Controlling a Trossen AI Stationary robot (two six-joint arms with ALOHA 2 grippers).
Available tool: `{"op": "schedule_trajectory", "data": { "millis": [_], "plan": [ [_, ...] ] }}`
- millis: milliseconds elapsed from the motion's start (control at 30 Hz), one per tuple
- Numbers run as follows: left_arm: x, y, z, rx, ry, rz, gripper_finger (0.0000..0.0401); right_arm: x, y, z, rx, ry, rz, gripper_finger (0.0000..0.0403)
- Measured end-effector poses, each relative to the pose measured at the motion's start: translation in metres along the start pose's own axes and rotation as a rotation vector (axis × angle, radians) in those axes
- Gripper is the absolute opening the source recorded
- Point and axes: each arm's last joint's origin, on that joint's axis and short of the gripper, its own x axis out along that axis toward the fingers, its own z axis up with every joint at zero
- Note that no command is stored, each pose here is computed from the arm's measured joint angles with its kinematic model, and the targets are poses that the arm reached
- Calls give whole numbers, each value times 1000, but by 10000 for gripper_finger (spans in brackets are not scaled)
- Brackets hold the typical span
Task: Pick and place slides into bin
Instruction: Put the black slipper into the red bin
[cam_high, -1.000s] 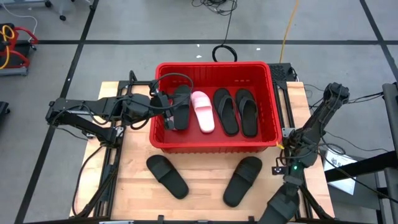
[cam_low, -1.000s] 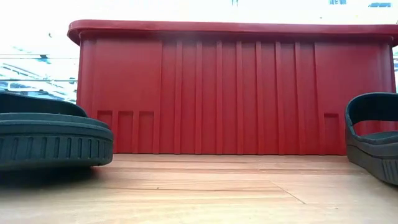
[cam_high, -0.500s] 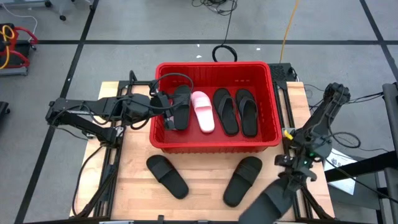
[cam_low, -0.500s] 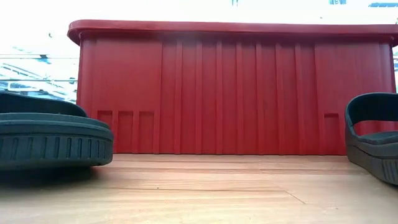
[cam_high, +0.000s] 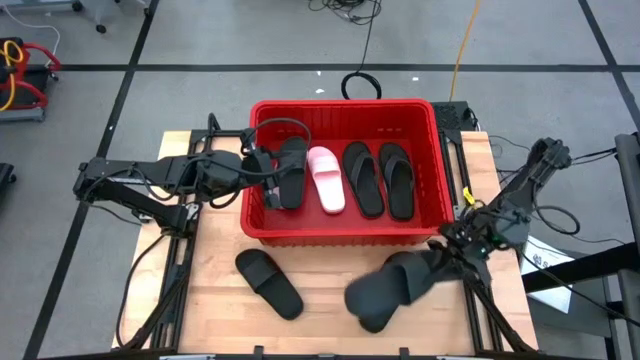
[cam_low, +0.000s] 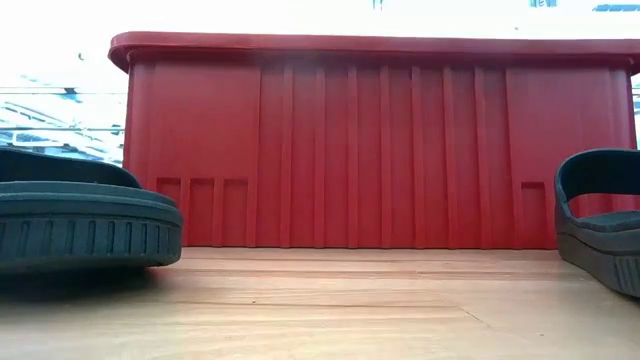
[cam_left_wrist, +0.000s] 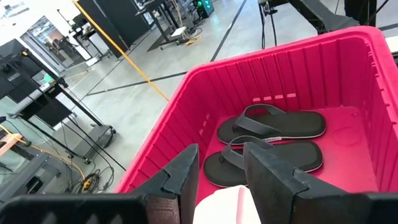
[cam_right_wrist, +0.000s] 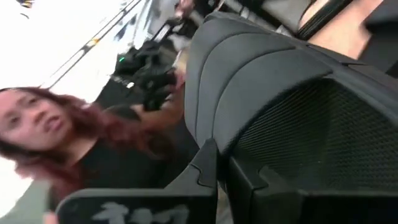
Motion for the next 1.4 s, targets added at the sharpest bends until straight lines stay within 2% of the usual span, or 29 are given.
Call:
{"op": "schedule_trajectory", "data": {
  "millis": [100,233,367,500,733,867,1167,1400],
  "plan": [
    [-1,-1,3,35,-32,-21,134,-3,-4,14,-57,-78,-18,0],
    [-4,-7,10,196,-112,-73,134,-8,-10,30,-120,-175,-63,0],
    [-4,-15,18,311,-197,-85,134,-11,-20,43,-144,-242,-151,0],
    [1,-22,24,370,-247,-67,134,-12,-29,57,-150,-289,-189,0],
    [13,-31,29,473,-300,-47,134,-7,-52,77,-92,-271,-268,0],
    [25,-39,25,540,-274,-61,134,-3,-67,89,-64,-246,-300,0],
    [50,-42,17,593,-251,-81,134,2,-89,126,-73,-226,-177,0],
    [51,-39,18,514,-294,-141,134,1,-114,141,-17,-182,-203,0]
  ]
}}
